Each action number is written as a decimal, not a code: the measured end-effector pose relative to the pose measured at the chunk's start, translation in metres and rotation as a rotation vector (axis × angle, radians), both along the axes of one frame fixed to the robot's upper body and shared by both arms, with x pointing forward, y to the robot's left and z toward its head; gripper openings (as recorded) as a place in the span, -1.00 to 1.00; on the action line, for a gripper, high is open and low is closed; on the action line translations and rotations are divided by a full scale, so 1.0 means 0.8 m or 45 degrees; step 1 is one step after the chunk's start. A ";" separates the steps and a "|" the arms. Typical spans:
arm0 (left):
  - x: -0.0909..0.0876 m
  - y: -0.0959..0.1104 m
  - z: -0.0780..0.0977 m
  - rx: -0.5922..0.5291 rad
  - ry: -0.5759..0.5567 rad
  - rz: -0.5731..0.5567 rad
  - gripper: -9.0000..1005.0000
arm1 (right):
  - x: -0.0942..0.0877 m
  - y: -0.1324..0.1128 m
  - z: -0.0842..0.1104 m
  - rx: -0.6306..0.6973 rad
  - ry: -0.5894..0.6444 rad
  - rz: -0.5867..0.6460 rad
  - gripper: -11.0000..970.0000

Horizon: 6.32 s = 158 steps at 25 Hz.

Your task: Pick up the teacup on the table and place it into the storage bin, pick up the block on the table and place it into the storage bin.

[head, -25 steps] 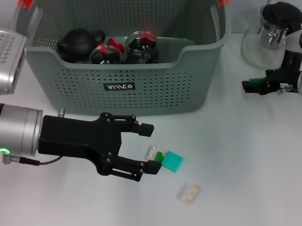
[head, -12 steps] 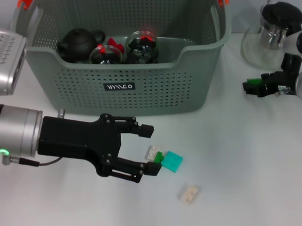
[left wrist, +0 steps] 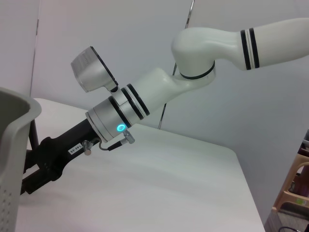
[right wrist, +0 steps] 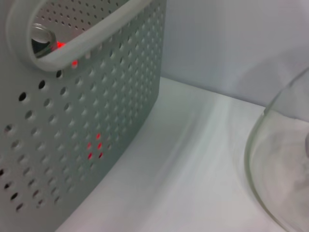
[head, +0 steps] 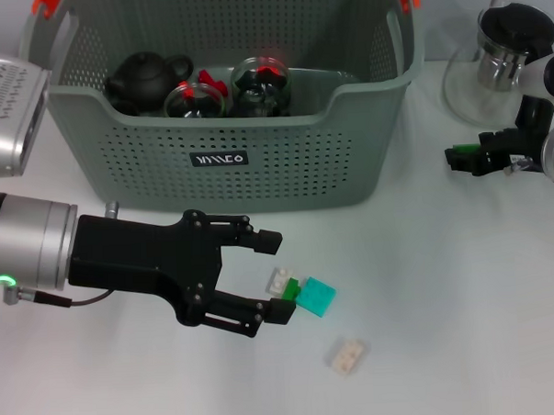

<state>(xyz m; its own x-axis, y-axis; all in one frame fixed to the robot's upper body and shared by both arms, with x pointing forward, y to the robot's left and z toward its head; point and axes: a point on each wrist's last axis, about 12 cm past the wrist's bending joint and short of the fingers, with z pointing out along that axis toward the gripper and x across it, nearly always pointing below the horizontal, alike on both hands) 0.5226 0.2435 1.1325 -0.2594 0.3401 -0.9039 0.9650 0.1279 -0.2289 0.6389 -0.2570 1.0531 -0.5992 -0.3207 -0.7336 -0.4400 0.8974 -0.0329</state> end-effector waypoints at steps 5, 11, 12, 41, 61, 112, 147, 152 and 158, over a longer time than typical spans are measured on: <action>0.000 0.000 0.000 0.000 0.000 0.000 0.72 | 0.003 0.003 0.003 0.004 -0.006 0.006 0.30; 0.000 0.000 0.000 0.000 -0.001 0.001 0.72 | 0.006 0.006 0.006 0.005 -0.014 0.009 0.30; 0.000 0.000 0.000 0.001 -0.001 0.001 0.72 | 0.006 0.007 0.007 0.006 -0.016 0.009 0.30; 0.002 0.000 0.001 0.007 -0.006 0.000 0.72 | 0.008 0.010 0.000 -0.005 -0.019 -0.050 0.30; 0.001 0.000 0.001 0.005 0.007 -0.001 0.72 | 0.004 0.007 -0.004 0.006 -0.007 -0.061 0.28; -0.002 0.000 0.001 0.003 0.019 -0.009 0.72 | 0.004 0.008 -0.005 0.025 -0.003 -0.072 -0.10; -0.015 0.012 -0.001 -0.013 0.060 -0.037 0.73 | -0.092 -0.070 0.111 0.551 0.198 0.529 -0.10; -0.014 0.012 0.000 -0.014 0.057 -0.038 0.73 | -0.092 -0.056 0.162 0.696 0.165 0.710 -0.10; -0.013 0.012 0.001 -0.011 0.051 -0.035 0.73 | -0.061 -0.032 0.203 0.812 0.057 0.781 -0.10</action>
